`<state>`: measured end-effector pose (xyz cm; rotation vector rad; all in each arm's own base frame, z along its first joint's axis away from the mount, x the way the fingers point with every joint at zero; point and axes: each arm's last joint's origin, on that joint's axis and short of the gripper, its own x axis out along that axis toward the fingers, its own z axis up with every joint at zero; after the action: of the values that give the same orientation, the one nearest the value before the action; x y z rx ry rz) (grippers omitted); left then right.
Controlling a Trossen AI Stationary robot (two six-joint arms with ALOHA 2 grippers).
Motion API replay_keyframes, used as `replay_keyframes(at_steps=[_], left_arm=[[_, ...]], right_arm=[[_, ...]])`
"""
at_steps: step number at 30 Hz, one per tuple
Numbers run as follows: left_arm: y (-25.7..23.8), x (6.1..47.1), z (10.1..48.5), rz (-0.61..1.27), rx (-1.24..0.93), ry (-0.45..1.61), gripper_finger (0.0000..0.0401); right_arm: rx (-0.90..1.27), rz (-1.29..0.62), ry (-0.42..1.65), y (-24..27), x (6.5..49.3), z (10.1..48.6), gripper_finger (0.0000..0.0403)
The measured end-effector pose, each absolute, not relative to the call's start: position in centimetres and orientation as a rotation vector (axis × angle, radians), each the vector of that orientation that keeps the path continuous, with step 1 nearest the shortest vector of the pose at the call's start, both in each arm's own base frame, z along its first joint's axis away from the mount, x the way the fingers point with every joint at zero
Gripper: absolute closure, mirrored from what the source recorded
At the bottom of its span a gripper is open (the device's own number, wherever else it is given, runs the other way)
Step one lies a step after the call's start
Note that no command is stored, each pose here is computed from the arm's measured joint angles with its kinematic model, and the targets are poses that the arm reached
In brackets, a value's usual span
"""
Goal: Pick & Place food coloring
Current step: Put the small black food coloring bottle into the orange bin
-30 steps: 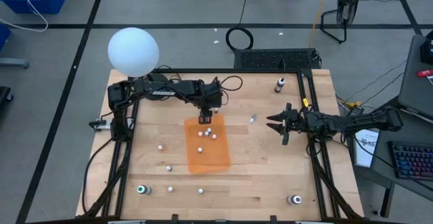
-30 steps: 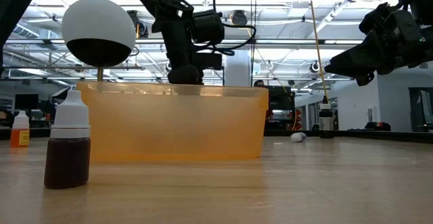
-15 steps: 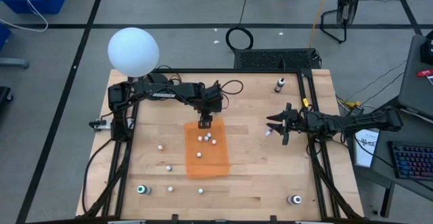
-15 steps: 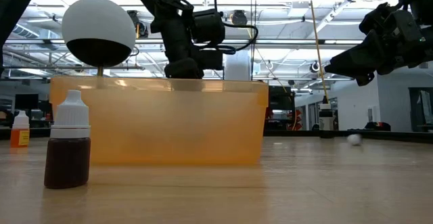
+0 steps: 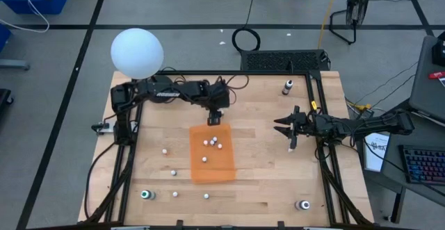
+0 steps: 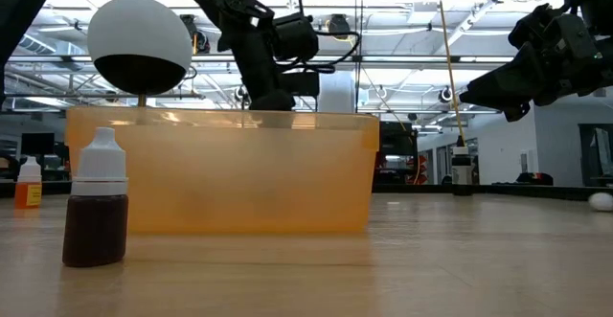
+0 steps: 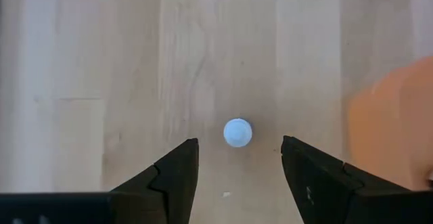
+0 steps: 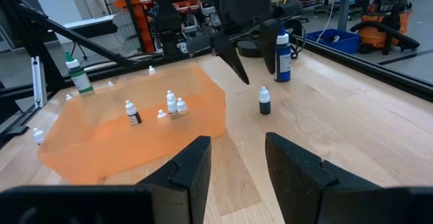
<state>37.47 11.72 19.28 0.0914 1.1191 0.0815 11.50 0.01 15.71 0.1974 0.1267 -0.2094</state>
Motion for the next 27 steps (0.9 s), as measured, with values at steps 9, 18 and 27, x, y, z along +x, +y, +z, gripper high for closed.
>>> replay_keyframes(at_steps=[9,18,27], left_arm=[[12.1,37.4,19.3,0.046,0.061,1.096,0.0187],[12.5,38.3,16.4,0.065,0.082,1.146,0.0187],[12.6,38.5,15.6,0.068,0.113,1.166,0.0187]], right_arm=[[0.198,-0.21,0.126,0.0,11.5,15.7,0.0273],[0.197,-0.21,0.127,0.0,11.5,15.7,0.0273],[0.197,-0.21,0.128,0.0,11.5,15.7,0.0273]])
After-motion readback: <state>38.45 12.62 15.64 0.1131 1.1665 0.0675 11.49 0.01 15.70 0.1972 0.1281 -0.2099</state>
